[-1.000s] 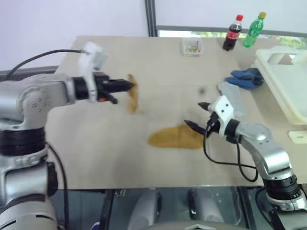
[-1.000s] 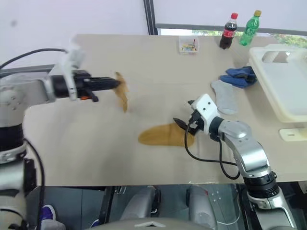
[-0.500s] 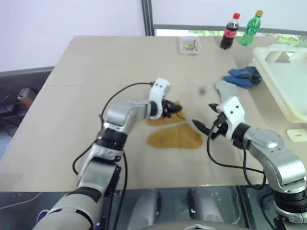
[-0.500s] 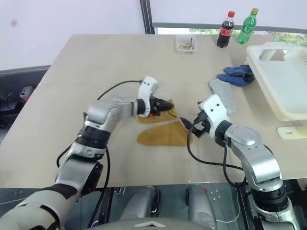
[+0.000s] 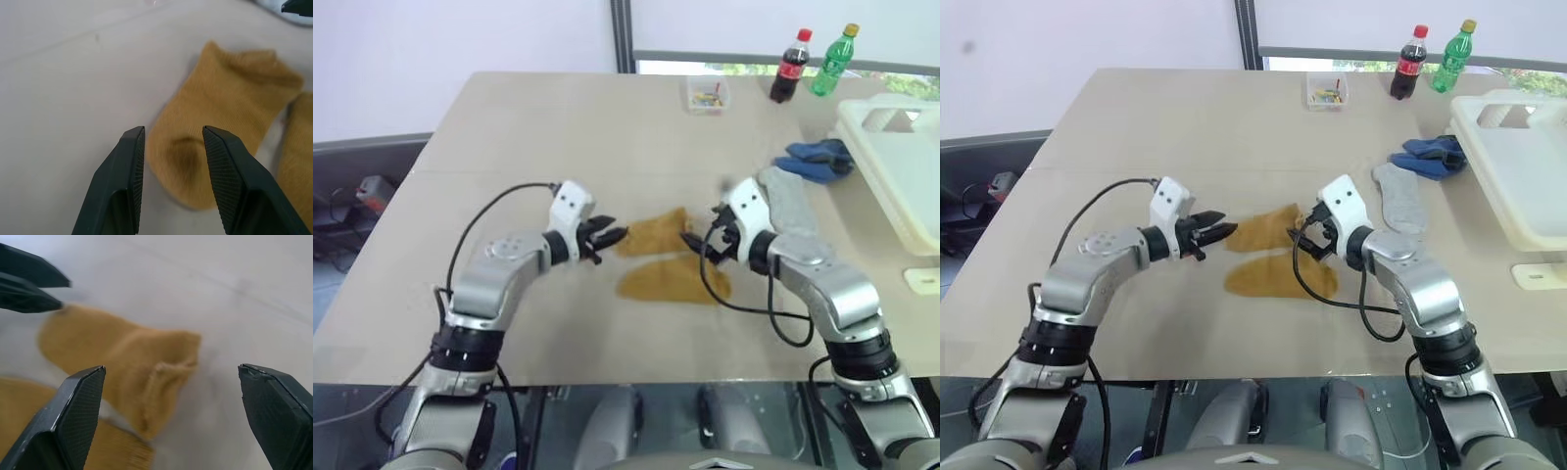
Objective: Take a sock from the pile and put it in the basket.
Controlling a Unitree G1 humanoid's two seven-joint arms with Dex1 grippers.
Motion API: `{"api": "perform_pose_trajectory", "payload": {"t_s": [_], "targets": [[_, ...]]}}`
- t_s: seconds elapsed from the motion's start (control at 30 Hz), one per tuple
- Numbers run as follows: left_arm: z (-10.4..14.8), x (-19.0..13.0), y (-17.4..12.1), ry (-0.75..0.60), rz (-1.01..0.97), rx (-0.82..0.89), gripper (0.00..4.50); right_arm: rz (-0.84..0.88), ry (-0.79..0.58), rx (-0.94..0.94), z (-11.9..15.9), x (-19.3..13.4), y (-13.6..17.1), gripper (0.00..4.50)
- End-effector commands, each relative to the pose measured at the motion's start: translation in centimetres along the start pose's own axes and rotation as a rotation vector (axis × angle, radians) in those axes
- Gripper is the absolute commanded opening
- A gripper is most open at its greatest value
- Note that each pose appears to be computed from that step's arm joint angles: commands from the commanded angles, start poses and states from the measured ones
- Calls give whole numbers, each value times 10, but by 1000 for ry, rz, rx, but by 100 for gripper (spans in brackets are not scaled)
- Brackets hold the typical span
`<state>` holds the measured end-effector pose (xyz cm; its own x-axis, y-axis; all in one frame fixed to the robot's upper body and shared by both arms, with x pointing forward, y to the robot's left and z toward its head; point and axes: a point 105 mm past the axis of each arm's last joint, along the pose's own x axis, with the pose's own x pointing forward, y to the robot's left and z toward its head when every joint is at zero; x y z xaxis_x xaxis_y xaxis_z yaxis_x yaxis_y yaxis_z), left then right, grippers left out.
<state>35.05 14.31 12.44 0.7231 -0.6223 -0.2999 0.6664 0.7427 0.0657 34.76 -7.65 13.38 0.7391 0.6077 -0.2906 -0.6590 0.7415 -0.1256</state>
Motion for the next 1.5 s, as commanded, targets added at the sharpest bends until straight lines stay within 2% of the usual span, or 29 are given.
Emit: {"api": "perform_pose_trajectory", "payload": {"t_s": [0.03,0.07,0.1,0.13,0.17,0.2,0.23,0.27,0.3,0.33,0.5,0.63,0.77,0.9,1.43,1.47,1.5], "targets": [[-11,11,-6,18,24,8,202,-16,7,-21,-4,12,-9,358],[-14,12,-7,21,24,5,202,-14,10,-17,-6,14,-10,308],[-16,14,-7,20,22,-9,161,-18,11,-7,-7,16,-12,242],[-16,15,-8,17,19,-21,161,-18,11,-1,-8,17,-14,242],[-16,16,-9,9,12,-30,128,-15,15,-3,-9,18,-15,169],[-15,16,-10,-2,4,-36,97,-14,16,-6,-10,19,-15,143],[-13,17,-10,-15,4,-50,31,-11,14,-3,-10,19,-16,78],[-11,16,-10,-29,2,-61,14,-7,8,-1,-8,19,-16,61],[-7,15,-10,-48,-6,-69,0,-1,-3,4,-5,18,-15,12],[-3,12,-10,-67,-14,-75,0,5,-15,10,-2,17,-15,3],[27,-13,-17,-178,-135,-207,0,50,-121,73,29,-6,-10,3],[41,-40,-42,-147,-311,-253,0,116,-149,117,40,-39,9,3],[26,-56,-56,-52,-341,-209,0,123,-95,140,23,-64,26,3],[14,-57,-61,-9,-332,-200,0,86,-50,192,5,-76,37,3],[-27,-35,-62,119,-273,-180,0,23,89,237,-45,-73,41,3],[-28,-34,-62,121,-278,-186,54,13,103,215,-49,-71,39,0],[-28,-33,-63,120,-281,-189,84,-4,118,196,-55,-70,36,31]]}}
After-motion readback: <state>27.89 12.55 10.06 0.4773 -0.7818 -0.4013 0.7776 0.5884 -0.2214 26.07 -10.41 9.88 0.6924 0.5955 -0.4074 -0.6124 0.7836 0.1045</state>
